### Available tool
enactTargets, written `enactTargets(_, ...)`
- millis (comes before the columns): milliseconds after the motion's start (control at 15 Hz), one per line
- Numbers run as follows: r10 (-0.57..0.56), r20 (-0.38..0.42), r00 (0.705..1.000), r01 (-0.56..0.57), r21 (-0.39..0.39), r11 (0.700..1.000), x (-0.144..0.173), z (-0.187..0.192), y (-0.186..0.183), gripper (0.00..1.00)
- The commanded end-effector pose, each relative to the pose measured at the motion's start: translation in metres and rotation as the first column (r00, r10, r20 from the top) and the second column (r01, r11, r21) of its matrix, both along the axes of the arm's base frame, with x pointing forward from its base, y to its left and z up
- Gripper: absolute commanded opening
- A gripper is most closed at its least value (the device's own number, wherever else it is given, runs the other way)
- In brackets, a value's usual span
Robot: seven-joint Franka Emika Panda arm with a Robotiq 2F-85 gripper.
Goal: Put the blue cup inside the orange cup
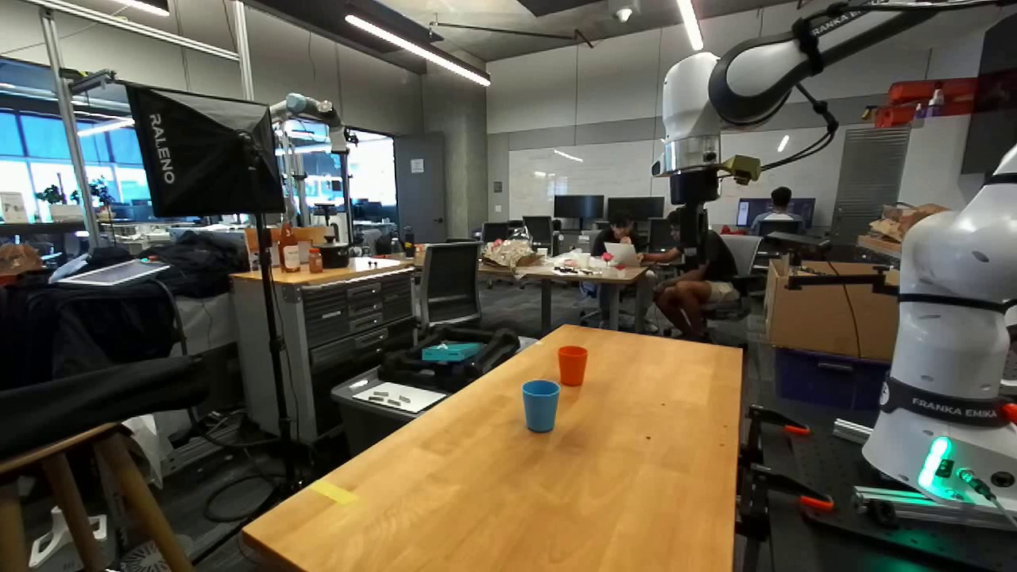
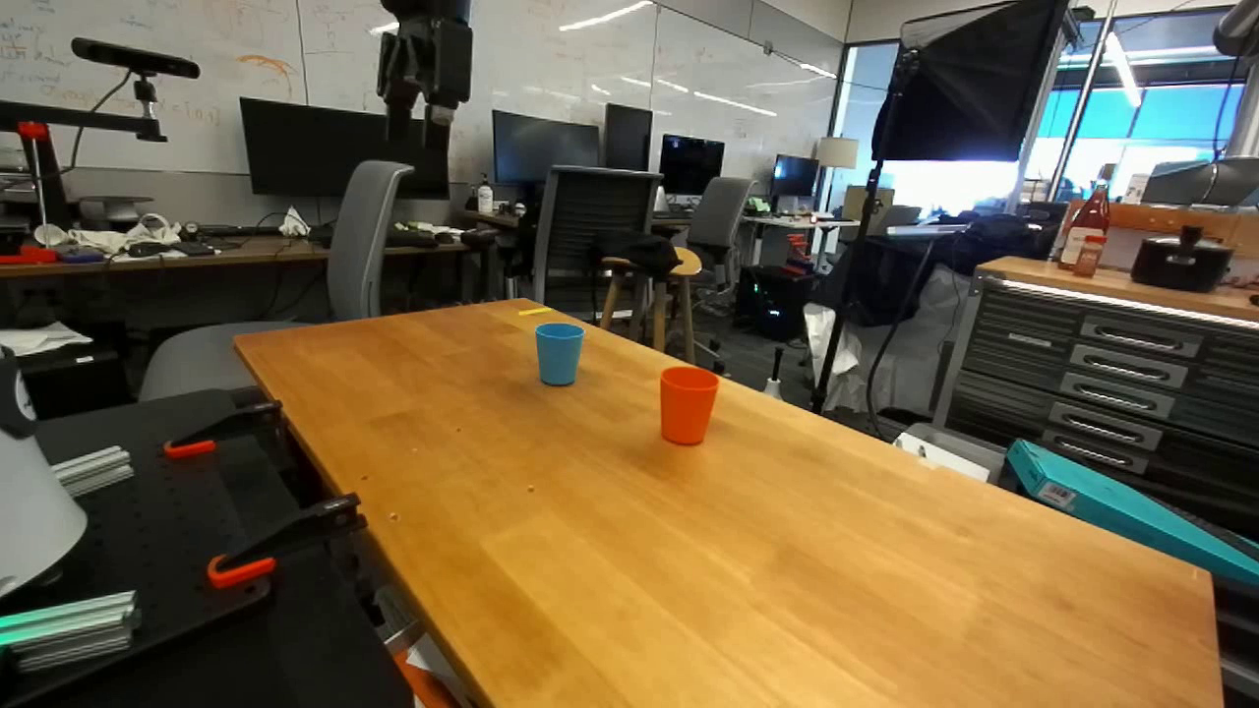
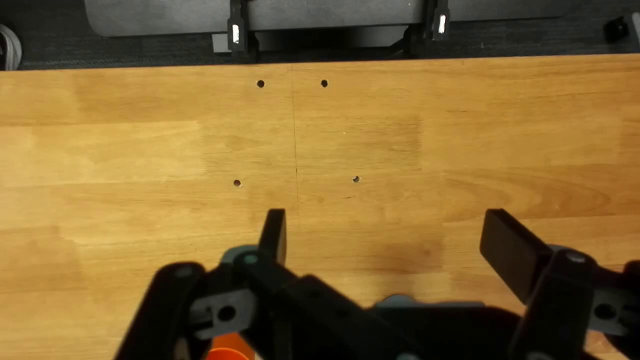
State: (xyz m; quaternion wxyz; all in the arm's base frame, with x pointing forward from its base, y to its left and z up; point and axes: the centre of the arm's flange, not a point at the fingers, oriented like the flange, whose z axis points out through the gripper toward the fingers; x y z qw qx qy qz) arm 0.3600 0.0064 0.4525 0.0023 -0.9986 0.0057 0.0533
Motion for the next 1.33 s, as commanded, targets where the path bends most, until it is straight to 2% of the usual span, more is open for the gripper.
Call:
enactTargets(0, 0.0, 0.0, 1.0, 0.0, 0.0, 1.0, 0.0, 0.0, 0.0, 1.0)
enactTargets(133, 0.0, 0.0, 1.0, 0.0, 0.0, 1.0, 0.0, 0.0, 0.0, 1.0)
enactTargets(267, 0.056, 0.044, 0.997, -0.054, -0.046, 0.997, 0.013, -0.021, 0.012, 1.0)
enactTargets(467, 0.093, 0.126, 0.988, -0.082, -0.094, 0.992, 0.054, -0.054, 0.038, 1.0)
enactTargets(667, 0.103, 0.194, 0.976, -0.083, -0.107, 0.991, 0.101, -0.086, 0.062, 1.0)
enactTargets(1000, 0.098, 0.209, 0.973, -0.074, -0.12, 0.99, 0.16, -0.156, 0.098, 1.0)
enactTargets(1267, 0.094, 0.187, 0.978, -0.069, -0.133, 0.989, 0.201, -0.209, 0.128, 1.0)
